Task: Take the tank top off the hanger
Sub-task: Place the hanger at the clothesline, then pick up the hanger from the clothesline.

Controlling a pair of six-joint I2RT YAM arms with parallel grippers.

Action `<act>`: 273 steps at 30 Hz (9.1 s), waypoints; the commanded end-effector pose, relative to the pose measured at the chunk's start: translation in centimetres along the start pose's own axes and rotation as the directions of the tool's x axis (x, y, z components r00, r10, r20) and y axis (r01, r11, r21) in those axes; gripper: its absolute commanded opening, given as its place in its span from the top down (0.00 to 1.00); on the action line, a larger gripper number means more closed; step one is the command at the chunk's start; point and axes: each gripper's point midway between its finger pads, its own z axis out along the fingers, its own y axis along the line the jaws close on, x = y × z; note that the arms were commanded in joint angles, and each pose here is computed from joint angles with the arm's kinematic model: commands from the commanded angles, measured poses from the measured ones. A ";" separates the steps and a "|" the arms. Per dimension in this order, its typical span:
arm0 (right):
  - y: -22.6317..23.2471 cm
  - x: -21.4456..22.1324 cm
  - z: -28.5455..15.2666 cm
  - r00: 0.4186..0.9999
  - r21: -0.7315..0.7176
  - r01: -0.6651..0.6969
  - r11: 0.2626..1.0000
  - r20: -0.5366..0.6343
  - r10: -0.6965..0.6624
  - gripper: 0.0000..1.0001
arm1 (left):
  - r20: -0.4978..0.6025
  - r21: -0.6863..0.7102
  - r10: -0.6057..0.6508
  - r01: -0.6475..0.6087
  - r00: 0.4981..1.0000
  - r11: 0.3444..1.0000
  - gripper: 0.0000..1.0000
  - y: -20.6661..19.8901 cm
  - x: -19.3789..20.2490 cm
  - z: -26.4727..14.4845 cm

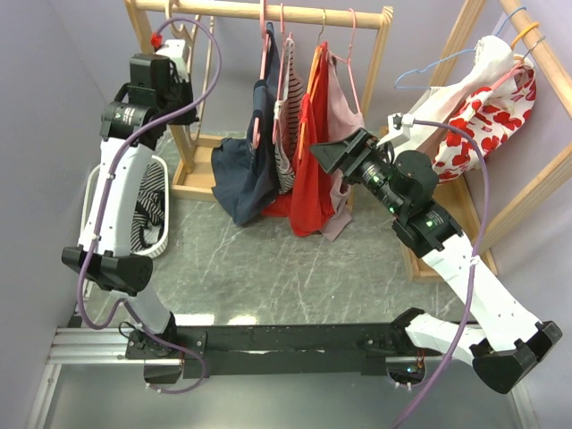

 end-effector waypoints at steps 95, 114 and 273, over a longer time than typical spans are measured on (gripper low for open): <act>2.3 -4.1 -4.6 0.993 -0.009 0.089 0.996 0.080 -0.088 0.12 | 0.298 0.538 -0.221 0.028 0.929 0.843 0.03 -10.7 -5.5 -12.5; 1.8 -4.9 -3.3 0.985 0.051 0.155 0.987 0.062 -0.158 0.11 | 0.262 0.355 -0.171 0.070 0.950 0.932 0.14 -15.0 -7.0 -2.3; 1.3 5.6 3.7 0.955 0.232 0.288 0.929 -0.145 -0.260 1.00 | 0.042 0.572 -0.077 0.040 0.996 0.819 0.99 -3.8 14.5 -32.8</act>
